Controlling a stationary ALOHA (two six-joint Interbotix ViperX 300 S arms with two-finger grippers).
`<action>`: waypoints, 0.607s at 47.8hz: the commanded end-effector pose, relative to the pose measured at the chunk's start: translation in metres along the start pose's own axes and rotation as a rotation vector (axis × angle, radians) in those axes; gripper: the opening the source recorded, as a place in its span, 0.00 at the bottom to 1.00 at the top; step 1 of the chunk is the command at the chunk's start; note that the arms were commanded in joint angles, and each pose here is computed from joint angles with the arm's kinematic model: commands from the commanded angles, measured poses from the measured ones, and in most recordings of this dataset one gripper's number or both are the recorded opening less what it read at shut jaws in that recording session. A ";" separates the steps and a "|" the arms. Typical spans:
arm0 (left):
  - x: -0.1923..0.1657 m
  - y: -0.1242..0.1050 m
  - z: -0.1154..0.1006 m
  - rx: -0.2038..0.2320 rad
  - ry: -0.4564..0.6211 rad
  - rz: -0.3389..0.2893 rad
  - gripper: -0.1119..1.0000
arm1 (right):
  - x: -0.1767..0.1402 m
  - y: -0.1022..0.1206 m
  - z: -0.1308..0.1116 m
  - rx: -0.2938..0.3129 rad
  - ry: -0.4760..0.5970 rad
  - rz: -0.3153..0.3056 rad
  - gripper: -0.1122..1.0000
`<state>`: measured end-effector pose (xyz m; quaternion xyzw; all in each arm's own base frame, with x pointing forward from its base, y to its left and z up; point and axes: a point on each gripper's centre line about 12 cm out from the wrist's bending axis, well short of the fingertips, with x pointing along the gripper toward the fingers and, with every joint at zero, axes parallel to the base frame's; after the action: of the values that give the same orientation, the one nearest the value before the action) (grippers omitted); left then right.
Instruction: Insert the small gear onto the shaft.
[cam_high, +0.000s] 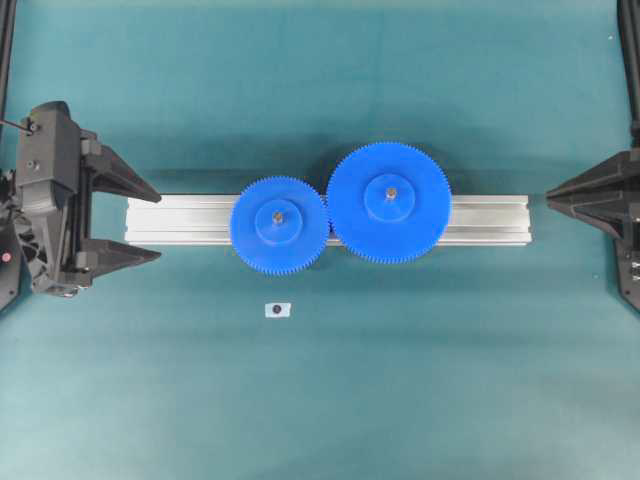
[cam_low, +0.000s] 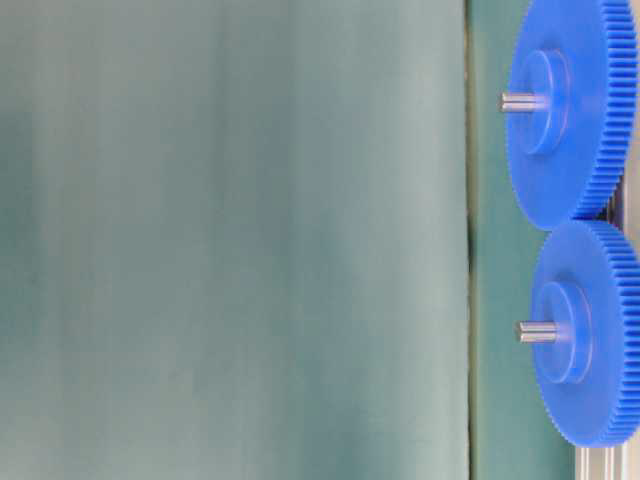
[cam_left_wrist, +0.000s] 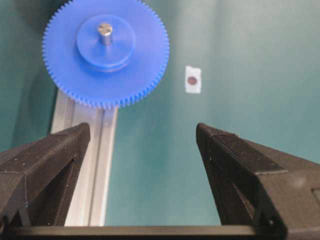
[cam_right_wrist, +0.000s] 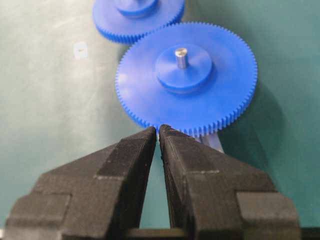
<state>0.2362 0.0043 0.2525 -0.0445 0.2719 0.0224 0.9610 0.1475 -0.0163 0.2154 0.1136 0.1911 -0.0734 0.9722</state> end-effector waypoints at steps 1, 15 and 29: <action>-0.001 -0.001 0.006 0.005 -0.020 -0.004 0.88 | 0.000 0.001 0.005 0.009 -0.014 0.000 0.34; 0.000 -0.002 0.005 0.004 -0.013 -0.005 0.88 | 0.000 0.000 0.004 0.007 -0.011 -0.001 0.34; 0.000 -0.001 0.004 0.006 -0.012 -0.003 0.88 | 0.001 0.000 0.003 0.007 -0.016 0.000 0.34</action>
<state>0.2368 0.0039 0.2514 -0.0450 0.2741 0.0217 0.9604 0.1476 -0.0164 0.2146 0.1135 0.1888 -0.0734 0.9727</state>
